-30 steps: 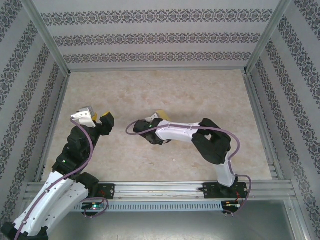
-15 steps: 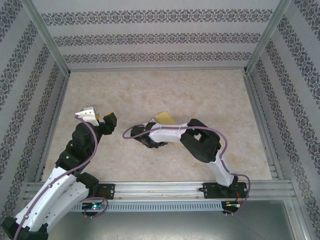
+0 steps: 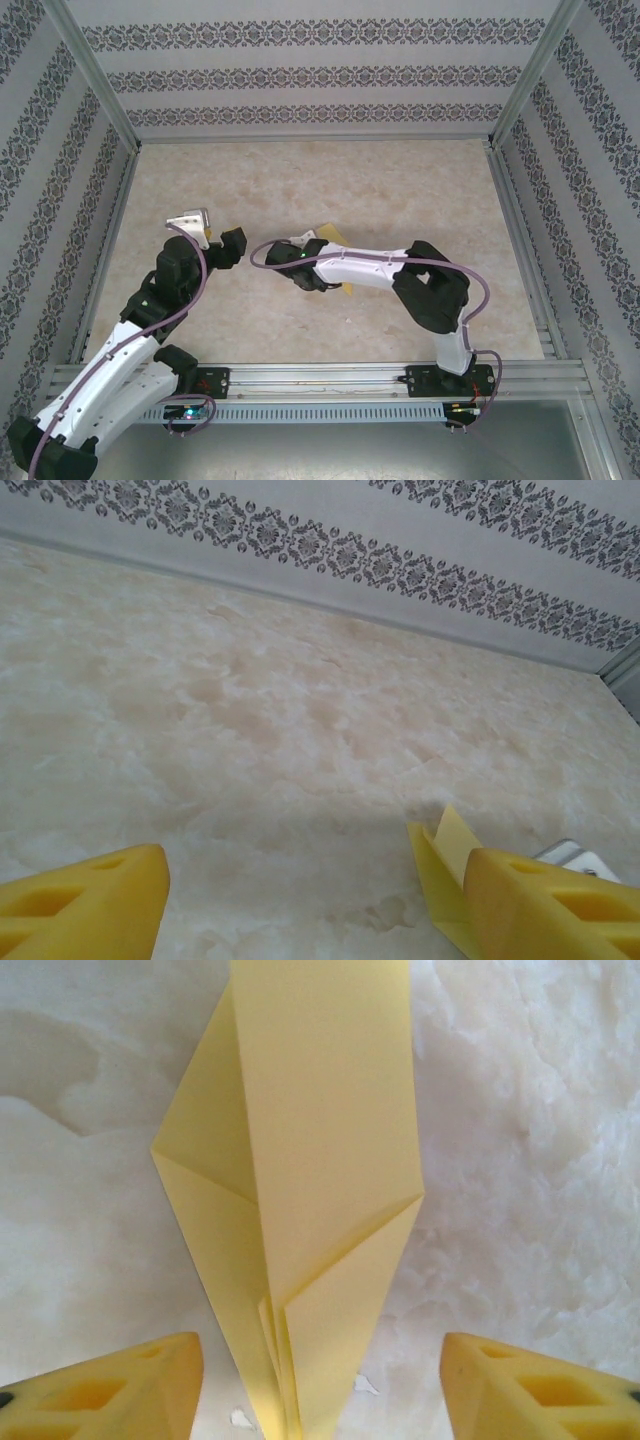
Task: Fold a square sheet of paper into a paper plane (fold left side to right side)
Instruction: Turn over the paper at the center of the table.
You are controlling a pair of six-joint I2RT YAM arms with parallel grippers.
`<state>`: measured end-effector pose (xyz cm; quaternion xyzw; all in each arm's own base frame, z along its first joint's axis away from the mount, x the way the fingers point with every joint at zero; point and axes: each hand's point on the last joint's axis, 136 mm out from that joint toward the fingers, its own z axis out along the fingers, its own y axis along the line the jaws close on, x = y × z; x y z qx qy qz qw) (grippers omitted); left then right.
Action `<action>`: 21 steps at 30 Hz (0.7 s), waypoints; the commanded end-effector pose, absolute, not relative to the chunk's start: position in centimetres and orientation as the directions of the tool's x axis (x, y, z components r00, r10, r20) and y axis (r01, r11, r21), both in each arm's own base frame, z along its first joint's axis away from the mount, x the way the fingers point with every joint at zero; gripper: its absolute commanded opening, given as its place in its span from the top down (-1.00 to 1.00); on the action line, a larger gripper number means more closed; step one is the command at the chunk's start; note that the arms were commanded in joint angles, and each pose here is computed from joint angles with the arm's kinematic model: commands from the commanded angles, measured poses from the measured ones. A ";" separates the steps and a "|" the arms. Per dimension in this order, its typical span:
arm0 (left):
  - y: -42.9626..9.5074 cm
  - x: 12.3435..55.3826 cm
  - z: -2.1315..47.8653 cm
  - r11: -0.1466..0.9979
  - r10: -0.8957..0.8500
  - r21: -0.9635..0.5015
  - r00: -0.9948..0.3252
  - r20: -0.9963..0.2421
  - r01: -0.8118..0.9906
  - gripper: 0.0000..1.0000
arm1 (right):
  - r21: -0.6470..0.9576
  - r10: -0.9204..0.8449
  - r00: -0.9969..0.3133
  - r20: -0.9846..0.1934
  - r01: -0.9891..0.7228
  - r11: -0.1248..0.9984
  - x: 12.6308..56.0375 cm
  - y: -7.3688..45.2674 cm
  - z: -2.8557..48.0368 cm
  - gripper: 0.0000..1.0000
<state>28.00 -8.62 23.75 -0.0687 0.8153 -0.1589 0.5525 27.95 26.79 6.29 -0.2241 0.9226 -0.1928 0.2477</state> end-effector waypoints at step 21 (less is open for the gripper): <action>-14.4 30.9 19.7 0.834 -0.369 -0.534 -0.579 -0.727 0.139 -0.43 | 0.192 -0.010 -0.774 -0.633 -0.169 0.967 29.1 19.5 12.4 -0.96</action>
